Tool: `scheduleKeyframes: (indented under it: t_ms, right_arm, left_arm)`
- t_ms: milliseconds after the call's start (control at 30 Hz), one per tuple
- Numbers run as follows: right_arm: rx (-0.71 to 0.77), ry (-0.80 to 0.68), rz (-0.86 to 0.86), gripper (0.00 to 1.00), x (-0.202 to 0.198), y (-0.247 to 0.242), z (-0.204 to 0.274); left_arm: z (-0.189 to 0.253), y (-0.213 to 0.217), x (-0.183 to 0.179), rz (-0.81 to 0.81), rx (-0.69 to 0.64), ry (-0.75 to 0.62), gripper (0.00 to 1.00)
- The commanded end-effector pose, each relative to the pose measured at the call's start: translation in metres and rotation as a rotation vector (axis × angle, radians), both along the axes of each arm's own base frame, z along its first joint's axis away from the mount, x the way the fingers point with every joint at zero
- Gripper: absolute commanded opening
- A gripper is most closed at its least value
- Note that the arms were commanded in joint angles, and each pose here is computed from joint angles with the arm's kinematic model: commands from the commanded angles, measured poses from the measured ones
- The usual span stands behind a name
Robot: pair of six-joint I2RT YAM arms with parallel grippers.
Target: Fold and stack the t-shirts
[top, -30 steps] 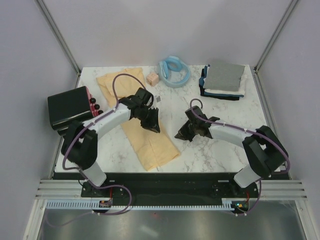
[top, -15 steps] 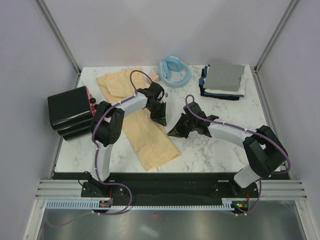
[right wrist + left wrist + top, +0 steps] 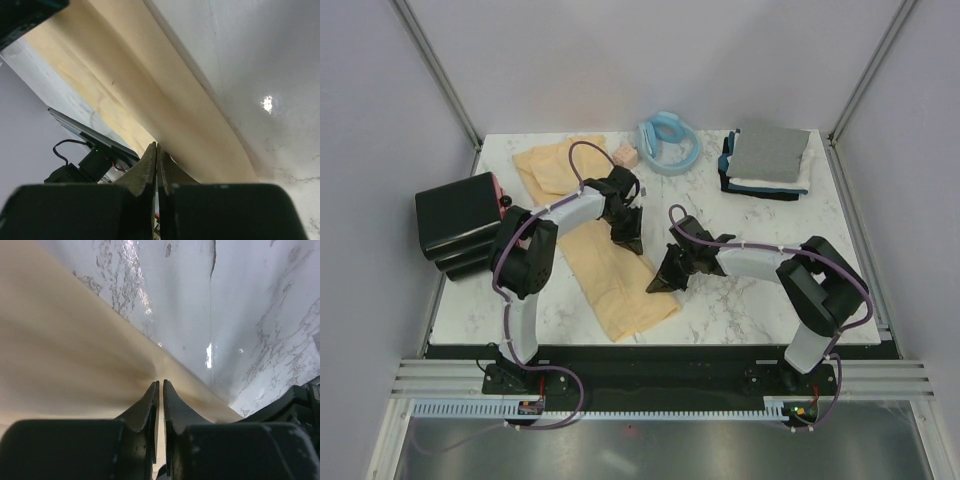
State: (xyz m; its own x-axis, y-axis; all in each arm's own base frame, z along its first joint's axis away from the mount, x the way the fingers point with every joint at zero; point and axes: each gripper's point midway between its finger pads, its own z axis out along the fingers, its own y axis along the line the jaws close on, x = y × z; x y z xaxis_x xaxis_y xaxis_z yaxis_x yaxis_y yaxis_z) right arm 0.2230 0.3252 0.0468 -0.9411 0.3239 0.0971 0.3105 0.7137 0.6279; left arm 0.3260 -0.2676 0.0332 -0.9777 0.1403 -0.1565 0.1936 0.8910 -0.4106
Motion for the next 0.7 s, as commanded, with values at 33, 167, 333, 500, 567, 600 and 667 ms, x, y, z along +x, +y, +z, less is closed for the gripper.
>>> scheduleKeyframes:
  t_ms: [33,167,333,500,567,600,667]
  right_arm:
    - [-0.018,-0.002,0.011,0.06,0.001,0.000,-0.004]
    - [-0.031,0.046,0.023,0.06,-0.008,-0.003,-0.017]
    - [-0.060,0.076,0.031,0.07,-0.016,-0.009,-0.026]
    - [-0.077,0.086,0.048,0.23,-0.018,-0.007,-0.031]
    - [-0.079,0.089,0.054,0.24,-0.019,-0.005,-0.033]
    - [-0.082,0.095,0.058,0.24,-0.020,-0.005,-0.035]
    - [-0.086,0.110,0.073,0.17,-0.024,-0.003,-0.040]
  left_arm:
    - [0.018,0.001,-0.006,-0.047,-0.042,-0.029,0.13]
    - [-0.005,0.000,-0.006,-0.049,-0.034,0.001,0.11]
    - [-0.017,-0.002,0.000,-0.042,-0.016,0.010,0.06]
    - [-0.029,0.001,0.006,-0.043,0.038,0.002,0.25]
    - [-0.030,-0.002,0.007,-0.051,0.050,-0.003,0.29]
    - [-0.032,-0.002,0.007,-0.053,0.058,0.000,0.30]
    - [-0.040,-0.007,0.006,-0.064,0.067,0.019,0.31]
